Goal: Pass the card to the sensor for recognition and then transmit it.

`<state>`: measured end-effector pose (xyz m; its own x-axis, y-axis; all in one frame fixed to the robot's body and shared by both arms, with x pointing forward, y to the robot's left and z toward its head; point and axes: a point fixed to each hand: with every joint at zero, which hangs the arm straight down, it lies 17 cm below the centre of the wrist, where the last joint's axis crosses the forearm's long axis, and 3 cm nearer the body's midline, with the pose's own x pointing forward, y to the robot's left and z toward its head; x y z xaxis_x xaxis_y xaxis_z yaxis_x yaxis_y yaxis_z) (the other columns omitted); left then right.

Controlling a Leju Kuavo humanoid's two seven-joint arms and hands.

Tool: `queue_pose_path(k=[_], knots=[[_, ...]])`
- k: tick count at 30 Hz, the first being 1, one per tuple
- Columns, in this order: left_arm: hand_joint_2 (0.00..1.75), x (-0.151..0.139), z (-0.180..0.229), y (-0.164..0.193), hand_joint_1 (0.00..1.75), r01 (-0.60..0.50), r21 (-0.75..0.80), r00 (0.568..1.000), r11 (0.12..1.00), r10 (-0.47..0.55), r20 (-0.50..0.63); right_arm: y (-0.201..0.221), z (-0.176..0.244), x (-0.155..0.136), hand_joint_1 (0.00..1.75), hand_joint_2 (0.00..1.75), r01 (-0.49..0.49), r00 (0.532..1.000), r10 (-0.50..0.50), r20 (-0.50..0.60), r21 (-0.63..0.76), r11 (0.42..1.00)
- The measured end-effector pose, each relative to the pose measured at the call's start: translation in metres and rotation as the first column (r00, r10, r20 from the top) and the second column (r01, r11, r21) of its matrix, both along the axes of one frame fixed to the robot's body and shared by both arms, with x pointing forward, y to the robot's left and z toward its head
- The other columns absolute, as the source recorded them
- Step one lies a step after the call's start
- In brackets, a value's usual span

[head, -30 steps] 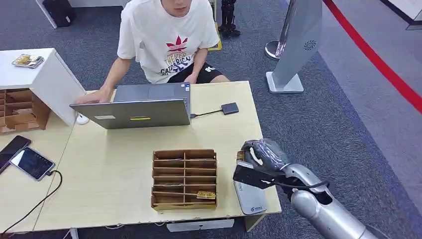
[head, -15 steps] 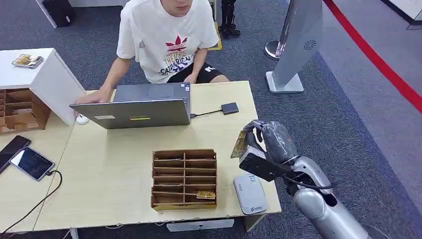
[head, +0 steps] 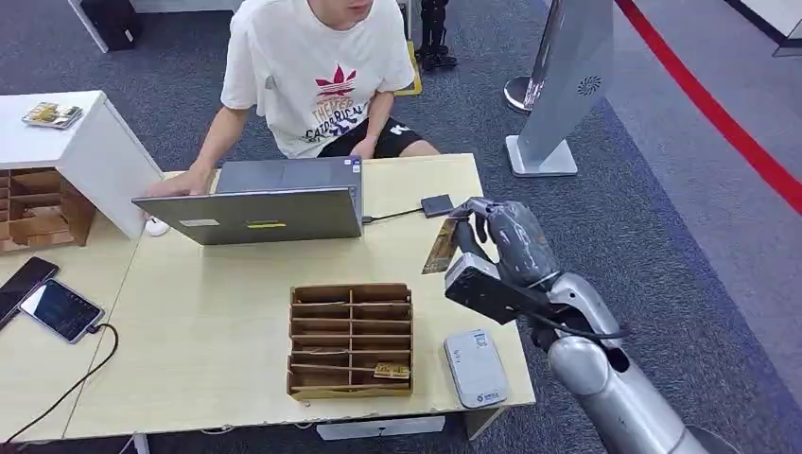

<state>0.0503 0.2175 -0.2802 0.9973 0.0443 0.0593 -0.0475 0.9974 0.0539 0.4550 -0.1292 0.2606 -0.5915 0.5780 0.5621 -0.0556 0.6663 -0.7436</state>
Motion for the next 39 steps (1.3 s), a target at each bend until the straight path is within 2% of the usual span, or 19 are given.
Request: queue_pose_path(k=[9, 19, 26, 31, 39], knots=[[0.0, 0.009, 0.001, -0.001, 0.0, 0.12, 0.01, 0.993, 0.993, -0.12, 0.019, 0.068, 0.055, 0.024, 1.75, 1.75, -0.063, 0.998, 0.062, 0.01, 0.034, 0.997], [0.0, 0.023, 0.004, -0.003, 0.0, 0.259, 0.02, 0.966, 0.966, -0.26, 0.015, 0.124, 0.106, 0.064, 1.75, 1.75, -0.049, 0.999, 0.05, -0.015, 0.04, 0.998], [0.0, 0.026, 0.004, -0.003, 0.0, 0.278, 0.024, 0.96, 0.96, -0.278, 0.02, 0.136, 0.108, 0.071, 1.75, 1.75, -0.046, 0.998, 0.048, -0.031, 0.038, 0.998], [0.0, 0.028, 0.005, -0.005, 0.0, 0.319, 0.024, 0.948, 0.948, -0.319, 0.016, 0.136, 0.113, 0.083, 1.75, 1.75, -0.002, 0.999, 0.004, -0.048, 0.031, 1.0], [0.0, 0.036, 0.006, -0.005, 0.0, 0.37, 0.03, 0.929, 0.929, -0.371, 0.015, 0.121, 0.114, 0.12, 1.75, 1.75, 0.118, 0.988, -0.113, -0.107, 0.039, 0.992]])
